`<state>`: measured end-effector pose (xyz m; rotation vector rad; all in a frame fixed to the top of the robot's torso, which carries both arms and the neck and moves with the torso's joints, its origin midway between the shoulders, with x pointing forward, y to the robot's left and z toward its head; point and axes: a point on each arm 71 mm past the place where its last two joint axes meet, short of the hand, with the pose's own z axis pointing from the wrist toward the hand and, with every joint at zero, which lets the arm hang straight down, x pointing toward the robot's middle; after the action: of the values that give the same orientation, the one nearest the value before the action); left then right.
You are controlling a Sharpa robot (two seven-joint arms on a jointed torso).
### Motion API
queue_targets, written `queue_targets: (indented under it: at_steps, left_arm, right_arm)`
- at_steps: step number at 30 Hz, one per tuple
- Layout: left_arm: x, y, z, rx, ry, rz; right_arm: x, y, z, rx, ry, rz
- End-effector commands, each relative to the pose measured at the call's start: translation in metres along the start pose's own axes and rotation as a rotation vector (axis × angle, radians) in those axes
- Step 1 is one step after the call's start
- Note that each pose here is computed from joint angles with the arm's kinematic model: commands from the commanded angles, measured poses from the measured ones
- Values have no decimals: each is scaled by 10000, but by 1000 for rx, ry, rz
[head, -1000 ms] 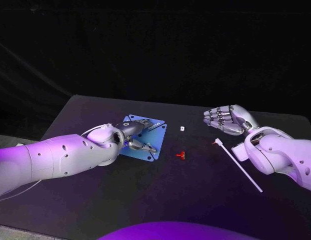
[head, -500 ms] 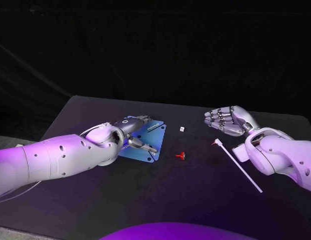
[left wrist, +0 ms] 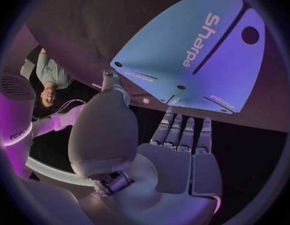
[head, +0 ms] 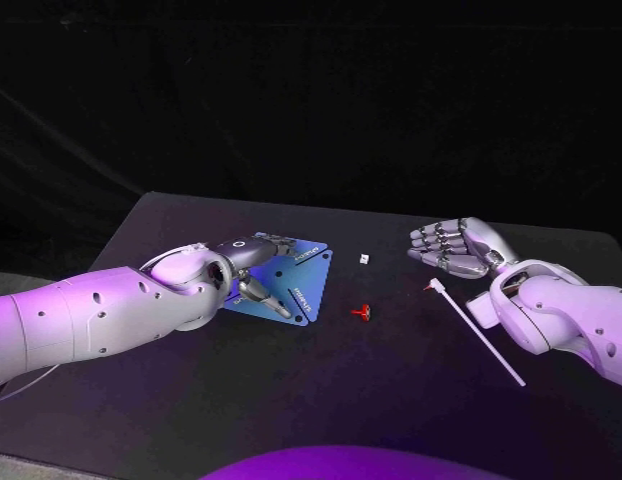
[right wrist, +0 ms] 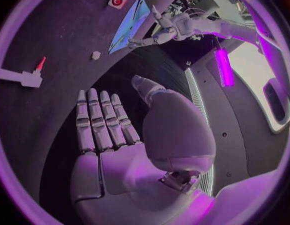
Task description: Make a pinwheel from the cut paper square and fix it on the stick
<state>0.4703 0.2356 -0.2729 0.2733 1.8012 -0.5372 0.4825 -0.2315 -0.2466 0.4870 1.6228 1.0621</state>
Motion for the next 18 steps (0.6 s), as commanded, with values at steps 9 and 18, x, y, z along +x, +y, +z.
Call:
queue_targets:
  at_steps: [9,18]
  left_arm:
    - [7,50,31,82,59,159]
    - [-16,44,87,98,12,152]
  right_arm:
    - [61,-9,2,-16,55,-106]
    - [62,-16,1,-11,55,-115]
